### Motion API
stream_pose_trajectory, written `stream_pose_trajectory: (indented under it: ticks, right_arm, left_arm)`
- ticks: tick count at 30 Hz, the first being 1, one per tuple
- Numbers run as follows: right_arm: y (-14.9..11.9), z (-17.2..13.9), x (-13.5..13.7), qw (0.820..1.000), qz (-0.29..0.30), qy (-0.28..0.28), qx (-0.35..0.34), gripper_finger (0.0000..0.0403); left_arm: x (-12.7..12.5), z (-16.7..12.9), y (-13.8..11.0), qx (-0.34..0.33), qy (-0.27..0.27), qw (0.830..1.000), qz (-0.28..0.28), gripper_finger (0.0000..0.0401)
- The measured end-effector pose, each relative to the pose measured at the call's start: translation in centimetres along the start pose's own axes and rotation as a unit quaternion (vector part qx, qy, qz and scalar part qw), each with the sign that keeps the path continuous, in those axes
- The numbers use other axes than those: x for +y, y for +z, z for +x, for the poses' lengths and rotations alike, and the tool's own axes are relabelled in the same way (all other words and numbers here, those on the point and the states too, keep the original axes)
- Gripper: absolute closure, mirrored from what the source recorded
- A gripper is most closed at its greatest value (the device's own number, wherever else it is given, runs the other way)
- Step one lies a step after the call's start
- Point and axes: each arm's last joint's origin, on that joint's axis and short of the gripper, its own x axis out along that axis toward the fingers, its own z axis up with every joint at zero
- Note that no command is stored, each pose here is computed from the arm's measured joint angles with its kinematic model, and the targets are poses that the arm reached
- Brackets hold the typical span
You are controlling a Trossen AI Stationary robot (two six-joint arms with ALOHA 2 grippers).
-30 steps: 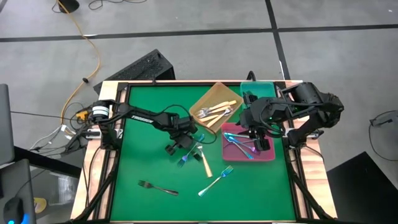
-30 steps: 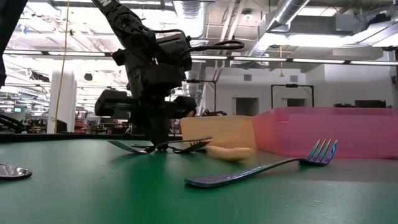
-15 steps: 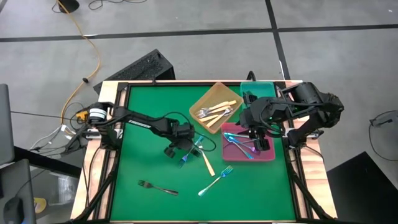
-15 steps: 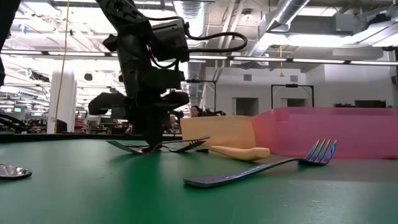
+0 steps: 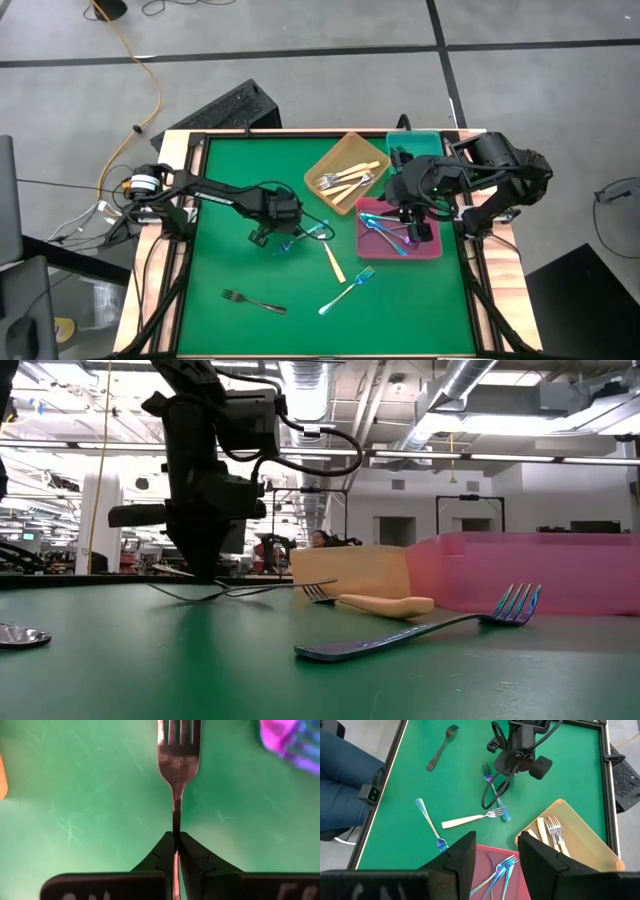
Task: Sort silverware by color (type)
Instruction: Put the black fork into the blue bin
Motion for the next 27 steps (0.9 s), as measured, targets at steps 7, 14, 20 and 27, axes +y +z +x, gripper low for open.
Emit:
stream_pose_trajectory:
  ticks: [7, 14, 20, 27]
  right_arm:
    - [-0.1, 0.0, -0.1, 1.0, 0.001, -0.014, 0.006, 0.0234]
    - [-0.2, 0.0, -0.1, 1.0, 0.008, -0.016, 0.008, 0.0234]
    - [-0.2, 0.0, -0.3, 0.999, 0.013, -0.045, 0.008, 0.0234]
    - [-0.2, 0.0, -0.6, 0.995, 0.021, -0.094, 0.008, 0.0234]
  left_arm:
    - [0.0, -0.2, -0.4, 0.026, 0.016, 0.999, -0.009, 0.0401]
    - [0.4, -0.4, -0.7, 0.073, 0.095, 0.992, -0.028, 0.0401]
    - [0.8, -1.2, -1.1, 0.096, 0.162, 0.98, -0.055, 0.0401]
    - [1.2, -6.1, -1.9, -0.046, 0.171, 0.976, -0.126, 0.0401]
